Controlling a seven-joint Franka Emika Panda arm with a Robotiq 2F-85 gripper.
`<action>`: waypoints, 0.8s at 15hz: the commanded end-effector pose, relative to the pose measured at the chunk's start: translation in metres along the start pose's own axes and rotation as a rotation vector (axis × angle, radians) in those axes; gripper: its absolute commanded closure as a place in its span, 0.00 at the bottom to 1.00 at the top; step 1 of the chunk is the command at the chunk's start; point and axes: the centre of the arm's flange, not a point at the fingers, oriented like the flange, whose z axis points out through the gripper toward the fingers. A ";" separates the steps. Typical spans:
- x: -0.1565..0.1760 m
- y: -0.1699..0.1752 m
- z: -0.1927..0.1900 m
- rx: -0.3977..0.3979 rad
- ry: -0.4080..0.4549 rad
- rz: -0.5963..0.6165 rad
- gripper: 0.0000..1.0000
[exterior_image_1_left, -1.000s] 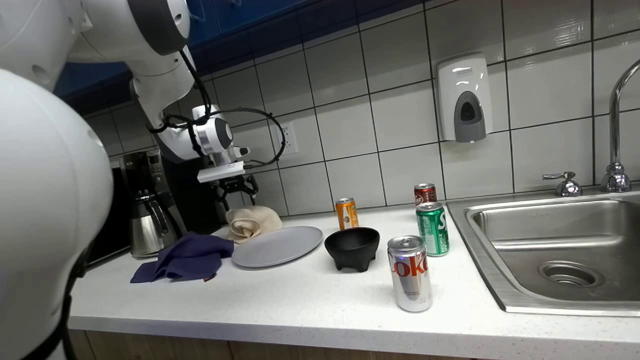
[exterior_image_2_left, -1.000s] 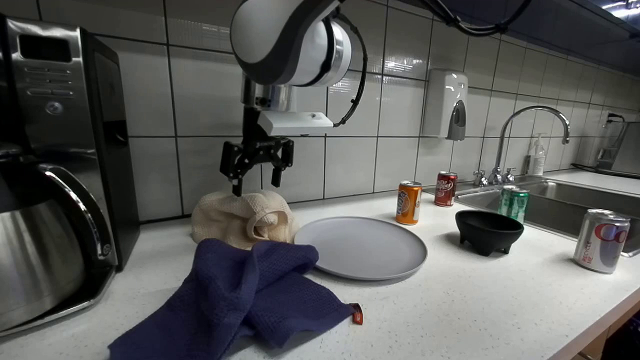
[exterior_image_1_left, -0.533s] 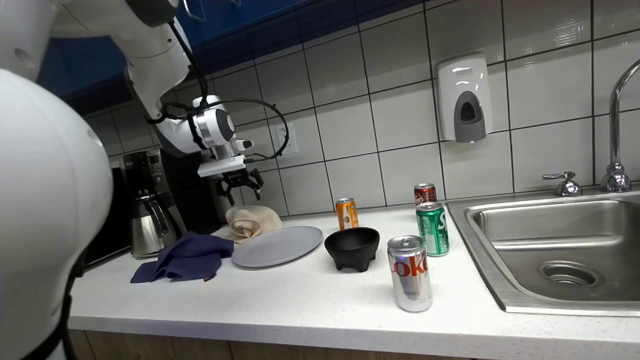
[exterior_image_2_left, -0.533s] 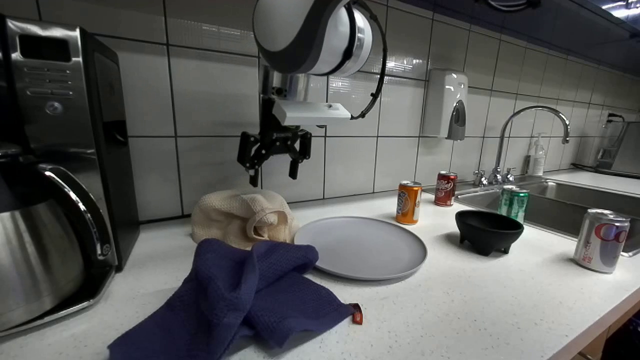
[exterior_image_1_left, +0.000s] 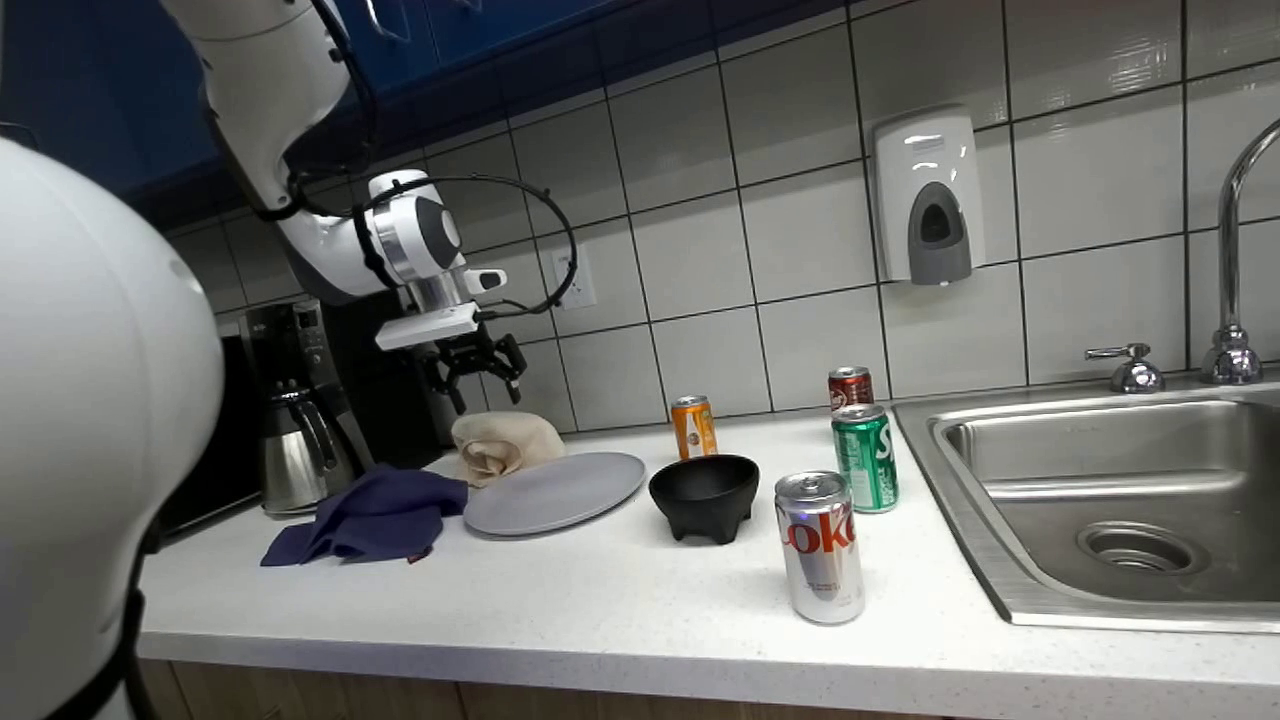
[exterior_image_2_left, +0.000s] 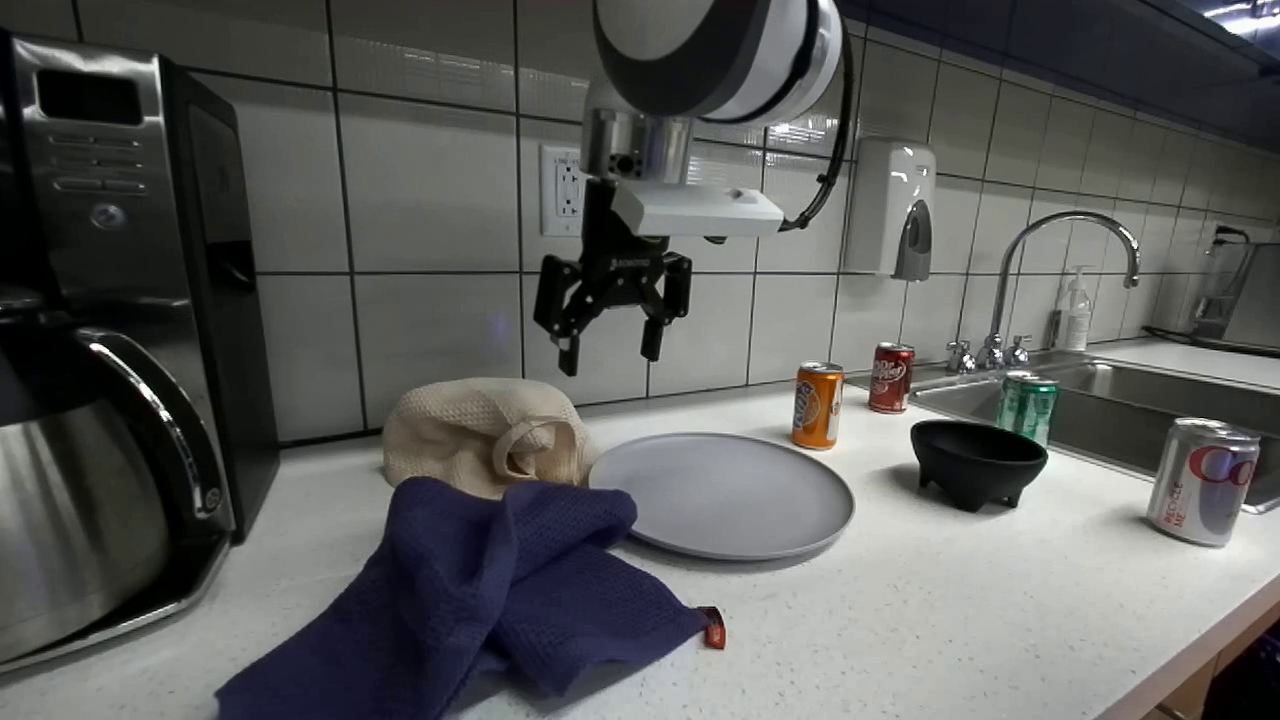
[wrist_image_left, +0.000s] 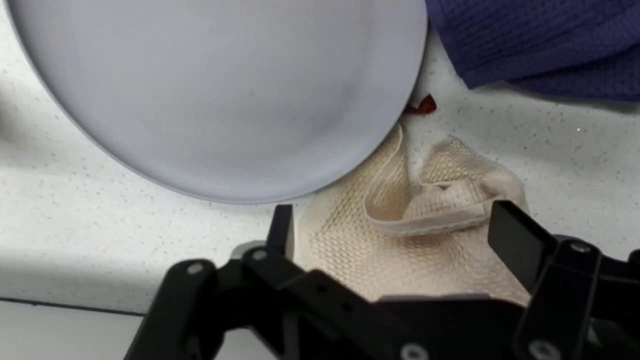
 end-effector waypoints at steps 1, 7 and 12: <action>-0.057 0.023 -0.026 -0.007 0.009 0.046 0.00; -0.119 0.066 -0.039 -0.020 0.002 0.093 0.00; -0.169 0.103 -0.052 -0.040 0.002 0.153 0.00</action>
